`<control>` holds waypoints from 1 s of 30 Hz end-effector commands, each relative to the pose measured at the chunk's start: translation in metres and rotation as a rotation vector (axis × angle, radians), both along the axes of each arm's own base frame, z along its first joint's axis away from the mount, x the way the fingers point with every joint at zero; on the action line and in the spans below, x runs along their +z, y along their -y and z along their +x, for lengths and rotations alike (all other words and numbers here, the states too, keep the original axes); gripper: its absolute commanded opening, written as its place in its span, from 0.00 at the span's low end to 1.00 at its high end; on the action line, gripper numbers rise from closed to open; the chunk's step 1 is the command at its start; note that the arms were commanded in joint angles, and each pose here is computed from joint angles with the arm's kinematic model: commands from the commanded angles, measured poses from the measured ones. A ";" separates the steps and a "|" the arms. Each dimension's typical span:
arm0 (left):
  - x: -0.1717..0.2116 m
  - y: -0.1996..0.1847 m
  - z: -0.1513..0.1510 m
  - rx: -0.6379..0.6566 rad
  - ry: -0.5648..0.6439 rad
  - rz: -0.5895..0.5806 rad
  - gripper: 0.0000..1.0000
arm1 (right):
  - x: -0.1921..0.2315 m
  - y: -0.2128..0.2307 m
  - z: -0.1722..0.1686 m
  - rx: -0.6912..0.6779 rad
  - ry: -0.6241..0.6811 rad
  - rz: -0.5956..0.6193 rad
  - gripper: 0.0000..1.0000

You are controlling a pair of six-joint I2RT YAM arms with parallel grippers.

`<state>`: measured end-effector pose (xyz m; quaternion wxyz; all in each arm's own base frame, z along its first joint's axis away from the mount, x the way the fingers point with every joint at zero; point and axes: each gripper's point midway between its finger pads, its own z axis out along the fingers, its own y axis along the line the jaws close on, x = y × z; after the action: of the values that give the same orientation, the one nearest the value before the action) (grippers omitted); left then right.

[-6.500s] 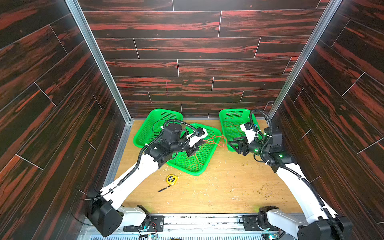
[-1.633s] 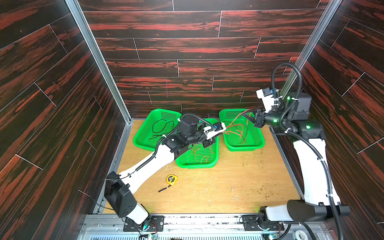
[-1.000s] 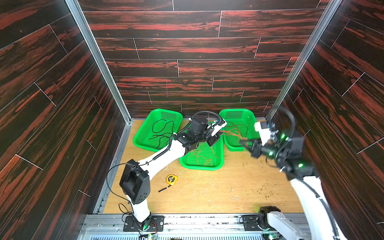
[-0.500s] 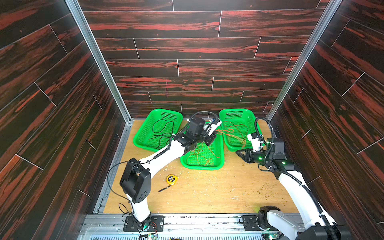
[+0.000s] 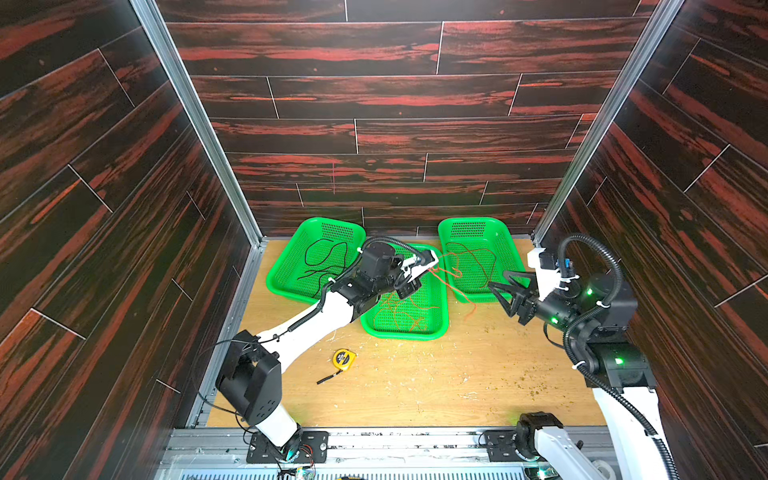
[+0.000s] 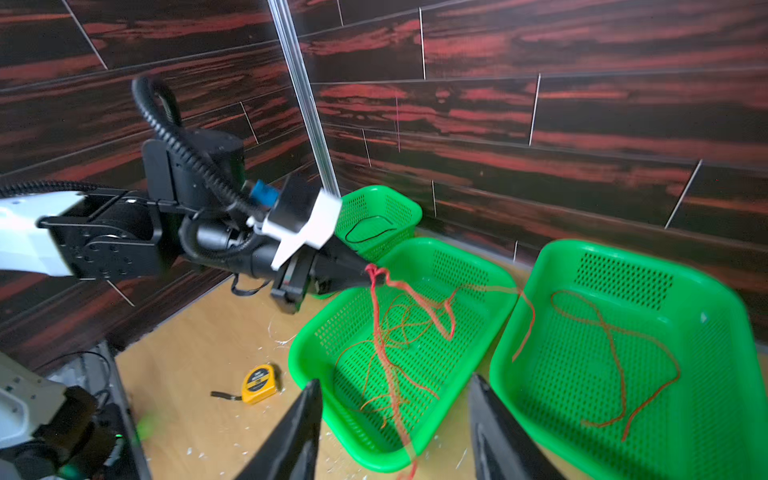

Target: Untangle the cables

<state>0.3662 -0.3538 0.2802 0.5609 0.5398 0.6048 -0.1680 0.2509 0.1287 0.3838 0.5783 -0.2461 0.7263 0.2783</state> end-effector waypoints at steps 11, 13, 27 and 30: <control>0.030 0.013 -0.047 -0.282 0.254 0.019 0.00 | -0.071 -0.067 0.047 0.232 -0.192 -0.137 0.64; 0.031 0.014 -0.051 -0.299 0.259 0.021 0.00 | -0.078 -0.074 0.052 0.247 -0.205 -0.145 0.64; 0.037 0.016 -0.051 -0.296 0.219 0.004 0.22 | -0.107 -0.090 0.070 0.244 -0.218 -0.203 0.11; 0.039 0.011 -0.044 -0.231 0.194 0.000 0.52 | -0.099 -0.088 0.069 0.221 -0.171 -0.183 0.01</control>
<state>0.3303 -0.3684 0.2892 0.5740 0.6323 0.4879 -0.1808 0.3150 0.2219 0.2692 0.4127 -0.3541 0.7795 0.3108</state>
